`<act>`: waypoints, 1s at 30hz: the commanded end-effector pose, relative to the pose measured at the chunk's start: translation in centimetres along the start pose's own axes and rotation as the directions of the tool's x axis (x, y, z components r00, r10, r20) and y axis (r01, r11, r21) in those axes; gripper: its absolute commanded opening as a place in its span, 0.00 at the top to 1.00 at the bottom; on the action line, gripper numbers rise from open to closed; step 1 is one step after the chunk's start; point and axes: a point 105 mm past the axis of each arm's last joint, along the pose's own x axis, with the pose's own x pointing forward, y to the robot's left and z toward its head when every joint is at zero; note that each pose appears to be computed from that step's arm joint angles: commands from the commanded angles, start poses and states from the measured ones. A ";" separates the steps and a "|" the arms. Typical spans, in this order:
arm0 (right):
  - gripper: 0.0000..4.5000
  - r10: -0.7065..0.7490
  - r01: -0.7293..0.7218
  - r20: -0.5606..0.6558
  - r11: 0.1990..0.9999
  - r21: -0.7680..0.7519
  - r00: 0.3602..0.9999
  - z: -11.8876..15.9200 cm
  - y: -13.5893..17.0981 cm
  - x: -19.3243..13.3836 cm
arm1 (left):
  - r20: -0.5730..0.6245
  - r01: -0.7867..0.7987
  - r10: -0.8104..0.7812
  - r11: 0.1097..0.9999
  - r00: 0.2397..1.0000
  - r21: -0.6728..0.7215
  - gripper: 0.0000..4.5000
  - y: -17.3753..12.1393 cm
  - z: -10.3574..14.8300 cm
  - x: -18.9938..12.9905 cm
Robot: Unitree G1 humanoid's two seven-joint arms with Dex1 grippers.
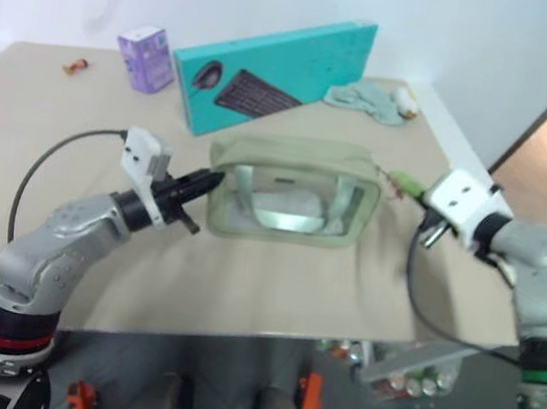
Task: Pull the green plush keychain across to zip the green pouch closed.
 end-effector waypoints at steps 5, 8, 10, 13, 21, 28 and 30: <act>1.00 0.009 -0.009 0.008 1.000 0.005 1.000 0.4 2.0 1.3 | 0.046 -0.034 0.032 0.999 0.998 0.039 1.00 0.5 1.3 -0.3; 1.00 0.033 -0.033 -0.001 0.999 0.002 0.999 -0.1 3.1 1.8 | 0.046 -0.035 0.033 0.999 0.998 0.036 1.00 0.5 1.3 -0.3; 1.00 0.035 -0.035 -0.011 0.999 -0.005 0.999 -0.4 3.3 2.0 | 0.045 -0.035 0.034 0.999 0.998 0.035 1.00 0.4 1.3 -0.3; 1.00 0.043 -0.043 -0.019 0.999 -0.010 0.999 -0.8 3.6 2.2 | 0.049 -0.040 0.039 0.999 0.998 0.031 1.00 0.5 1.4 -0.3; 0.66 -0.063 0.023 0.136 0.961 0.276 0.989 1.6 1.4 1.6 | 0.081 0.003 -0.003 1.000 0.997 0.000 0.72 0.5 2.2 -1.0; 0.10 -0.006 -0.065 0.187 0.926 0.371 0.982 1.7 1.5 -1.8 | 0.103 0.032 -0.036 0.999 0.994 0.035 0.18 1.2 3.4 -3.5; 0.00 -0.021 -0.053 0.169 0.905 0.421 0.985 0.8 1.6 -3.0 | 0.078 -0.016 0.009 0.996 0.997 0.084 0.02 2.0 2.8 -5.3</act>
